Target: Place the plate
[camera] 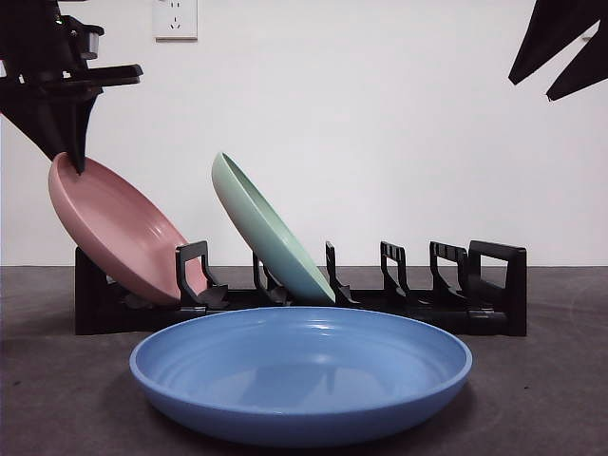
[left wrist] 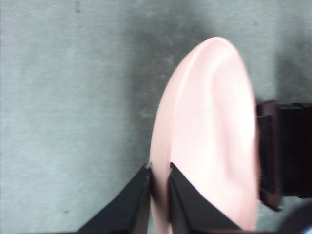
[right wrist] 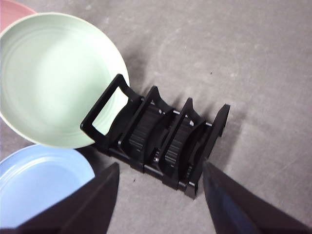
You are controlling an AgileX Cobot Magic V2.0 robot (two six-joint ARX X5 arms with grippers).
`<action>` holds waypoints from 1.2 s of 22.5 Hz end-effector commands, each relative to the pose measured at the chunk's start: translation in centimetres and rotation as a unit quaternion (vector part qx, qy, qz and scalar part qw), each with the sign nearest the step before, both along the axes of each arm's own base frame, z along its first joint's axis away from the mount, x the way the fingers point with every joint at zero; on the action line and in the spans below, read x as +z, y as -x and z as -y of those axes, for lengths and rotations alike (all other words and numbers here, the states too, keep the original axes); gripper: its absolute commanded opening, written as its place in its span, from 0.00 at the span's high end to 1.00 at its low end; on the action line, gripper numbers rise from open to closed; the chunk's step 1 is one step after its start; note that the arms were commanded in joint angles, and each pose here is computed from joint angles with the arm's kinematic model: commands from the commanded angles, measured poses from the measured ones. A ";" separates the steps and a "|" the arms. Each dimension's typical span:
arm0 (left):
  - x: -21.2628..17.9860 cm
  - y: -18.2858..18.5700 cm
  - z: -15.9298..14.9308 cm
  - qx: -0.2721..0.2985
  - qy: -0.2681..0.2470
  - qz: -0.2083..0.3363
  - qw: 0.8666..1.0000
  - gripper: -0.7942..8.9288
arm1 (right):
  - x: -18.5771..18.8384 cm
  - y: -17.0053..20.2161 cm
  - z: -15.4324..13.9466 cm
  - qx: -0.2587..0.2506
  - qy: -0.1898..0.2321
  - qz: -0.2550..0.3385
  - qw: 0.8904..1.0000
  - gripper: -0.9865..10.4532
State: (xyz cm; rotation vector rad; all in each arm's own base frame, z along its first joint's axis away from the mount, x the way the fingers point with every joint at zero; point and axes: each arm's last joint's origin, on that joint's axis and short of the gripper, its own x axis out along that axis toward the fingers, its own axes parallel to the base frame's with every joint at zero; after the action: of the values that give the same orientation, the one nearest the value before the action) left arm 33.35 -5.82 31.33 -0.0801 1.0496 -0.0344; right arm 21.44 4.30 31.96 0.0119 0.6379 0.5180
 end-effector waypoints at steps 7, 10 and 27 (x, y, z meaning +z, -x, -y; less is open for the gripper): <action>4.0 -0.1 0.0 -0.005 -0.054 0.031 0.998 0.90 | 0.2 -0.1 -0.1 -0.001 -0.002 -0.008 1.000 0.68; 5.4 0.5 -0.3 0.001 -0.088 0.024 0.996 0.90 | 0.1 -0.1 -0.1 -0.001 -0.002 -0.011 1.000 0.68; 9.6 7.9 -1.7 -0.002 -0.058 0.064 0.996 0.90 | 0.1 0.0 -0.1 0.002 0.003 -0.013 1.000 0.68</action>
State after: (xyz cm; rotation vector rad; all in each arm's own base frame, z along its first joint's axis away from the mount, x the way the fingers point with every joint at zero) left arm 25.70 -4.12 40.78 0.0502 0.9317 0.0245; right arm 21.22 4.27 31.68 0.0160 0.6765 0.5171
